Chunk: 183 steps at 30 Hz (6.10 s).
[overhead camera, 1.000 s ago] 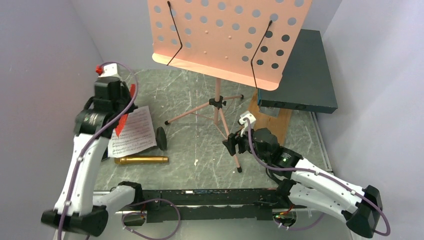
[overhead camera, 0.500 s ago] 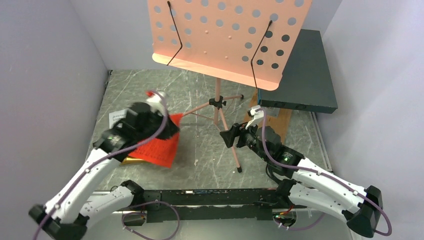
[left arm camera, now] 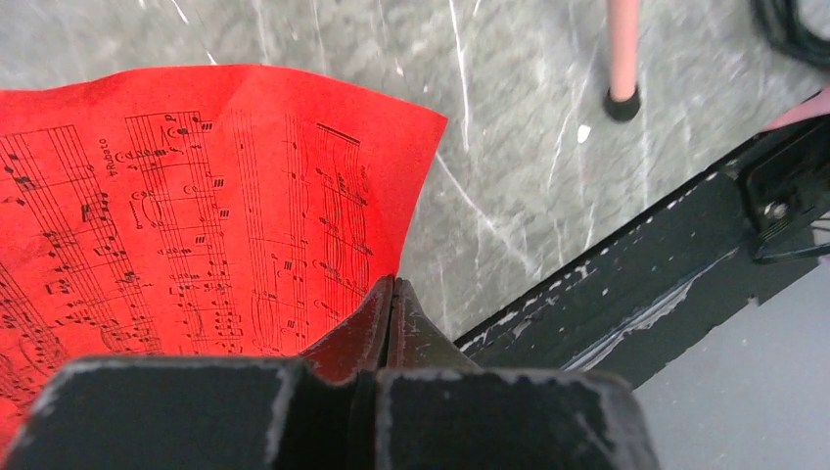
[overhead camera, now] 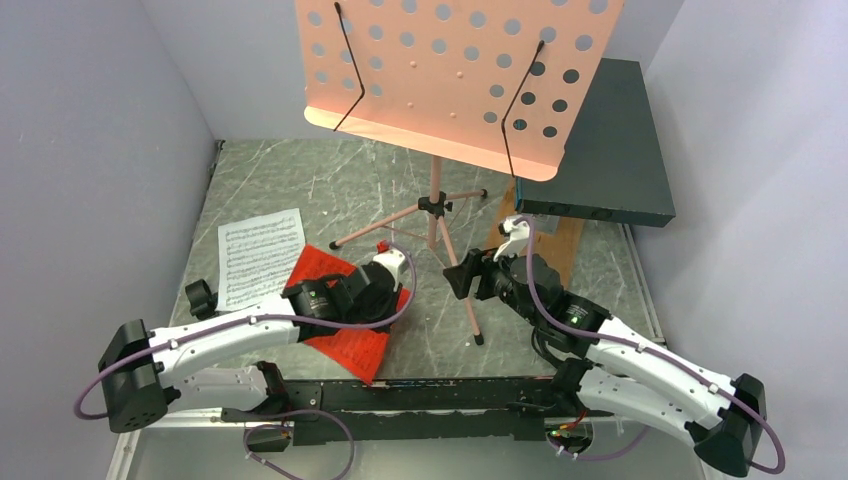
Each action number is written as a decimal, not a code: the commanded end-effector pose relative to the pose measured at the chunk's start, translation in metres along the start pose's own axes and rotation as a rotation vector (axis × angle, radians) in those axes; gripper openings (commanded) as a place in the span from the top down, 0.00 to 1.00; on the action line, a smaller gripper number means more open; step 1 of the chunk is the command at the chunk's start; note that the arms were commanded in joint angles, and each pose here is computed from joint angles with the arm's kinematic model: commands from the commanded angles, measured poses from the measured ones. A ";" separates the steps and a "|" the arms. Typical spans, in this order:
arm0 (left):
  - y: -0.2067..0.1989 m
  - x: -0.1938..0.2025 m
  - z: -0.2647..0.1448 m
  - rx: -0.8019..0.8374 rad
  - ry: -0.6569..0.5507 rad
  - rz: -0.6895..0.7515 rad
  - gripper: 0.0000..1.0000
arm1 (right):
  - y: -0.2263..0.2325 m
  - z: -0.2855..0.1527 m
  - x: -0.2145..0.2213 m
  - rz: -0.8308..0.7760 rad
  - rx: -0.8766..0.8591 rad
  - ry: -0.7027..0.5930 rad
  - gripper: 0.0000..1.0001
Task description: Set up the instrument practice props
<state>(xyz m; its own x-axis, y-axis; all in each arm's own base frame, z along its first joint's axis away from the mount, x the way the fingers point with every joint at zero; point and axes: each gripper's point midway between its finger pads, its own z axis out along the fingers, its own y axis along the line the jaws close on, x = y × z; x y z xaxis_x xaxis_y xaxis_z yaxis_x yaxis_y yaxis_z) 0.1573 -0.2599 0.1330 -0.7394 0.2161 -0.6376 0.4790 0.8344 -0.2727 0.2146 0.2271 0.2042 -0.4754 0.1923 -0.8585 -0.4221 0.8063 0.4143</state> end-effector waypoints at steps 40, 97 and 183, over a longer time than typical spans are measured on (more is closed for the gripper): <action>-0.039 -0.189 -0.144 0.054 -0.614 -0.400 1.00 | 0.118 -0.032 -0.020 -0.284 -0.477 -0.083 0.20; -0.094 -0.077 -0.074 0.436 -0.265 0.596 1.00 | 0.066 -0.094 -0.094 0.168 -0.156 0.059 0.00; -0.047 -0.134 -0.165 0.516 -0.666 -0.565 0.00 | 0.130 -0.168 -0.130 -0.213 -0.685 -0.347 1.00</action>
<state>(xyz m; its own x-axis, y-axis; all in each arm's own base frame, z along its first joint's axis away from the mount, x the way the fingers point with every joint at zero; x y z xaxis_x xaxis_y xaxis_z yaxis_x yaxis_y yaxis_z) 0.1536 -0.2472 0.3006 -0.6171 -0.3651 -0.6971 0.4207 0.5956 -0.6843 0.1150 0.2118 0.3575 -0.2534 0.2424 -0.9365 -0.8076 0.4800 0.3427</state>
